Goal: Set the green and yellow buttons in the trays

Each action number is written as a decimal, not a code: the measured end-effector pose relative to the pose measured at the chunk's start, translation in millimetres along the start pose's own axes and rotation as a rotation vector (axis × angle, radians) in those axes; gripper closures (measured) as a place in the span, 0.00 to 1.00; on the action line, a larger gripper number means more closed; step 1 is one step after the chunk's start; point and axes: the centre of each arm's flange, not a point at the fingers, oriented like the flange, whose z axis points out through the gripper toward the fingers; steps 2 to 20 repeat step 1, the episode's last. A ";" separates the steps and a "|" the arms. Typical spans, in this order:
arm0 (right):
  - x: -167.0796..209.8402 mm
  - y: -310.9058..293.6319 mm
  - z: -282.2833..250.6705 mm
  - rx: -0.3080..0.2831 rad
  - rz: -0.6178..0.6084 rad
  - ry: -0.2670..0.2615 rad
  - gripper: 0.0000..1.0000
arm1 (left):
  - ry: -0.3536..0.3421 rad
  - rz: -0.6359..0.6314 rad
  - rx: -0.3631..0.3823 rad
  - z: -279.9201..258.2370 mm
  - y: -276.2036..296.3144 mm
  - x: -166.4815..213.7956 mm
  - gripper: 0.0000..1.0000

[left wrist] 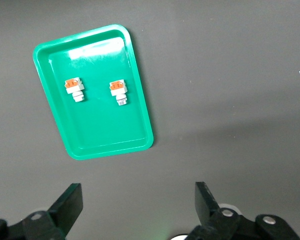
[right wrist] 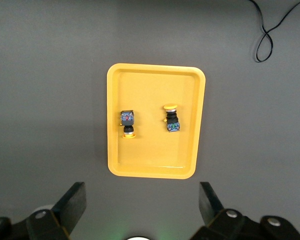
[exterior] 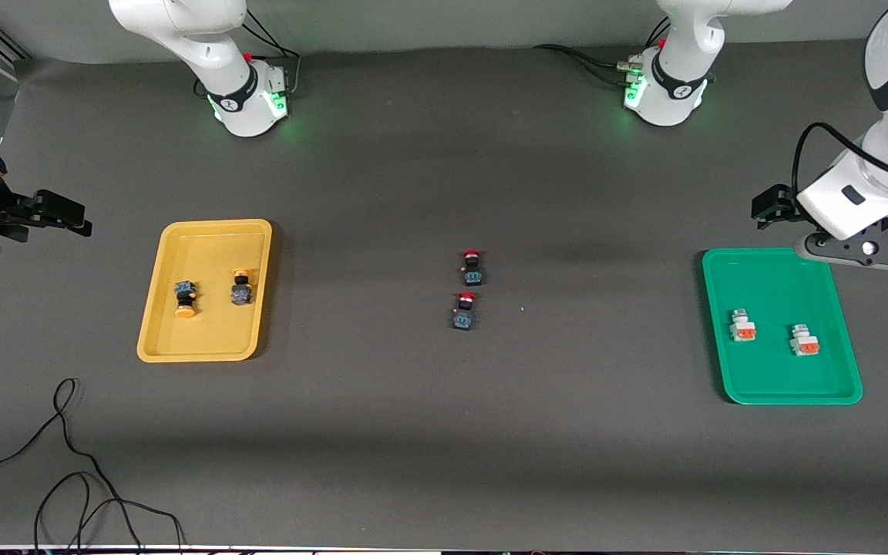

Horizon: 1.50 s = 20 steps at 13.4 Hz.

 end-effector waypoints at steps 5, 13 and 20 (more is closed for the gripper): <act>0.1 -0.9 0.1 0.000 -0.002 0.000 0.00 | 0.000 -0.001 0.000 0.2 -0.8 0.0 0.00; 0.1 -0.9 0.1 0.000 -0.002 0.000 0.00 | 0.000 -0.001 0.000 0.2 -0.8 0.0 0.00; 0.1 -0.9 0.1 0.000 -0.002 0.000 0.00 | 0.000 -0.001 0.000 0.2 -0.8 0.0 0.00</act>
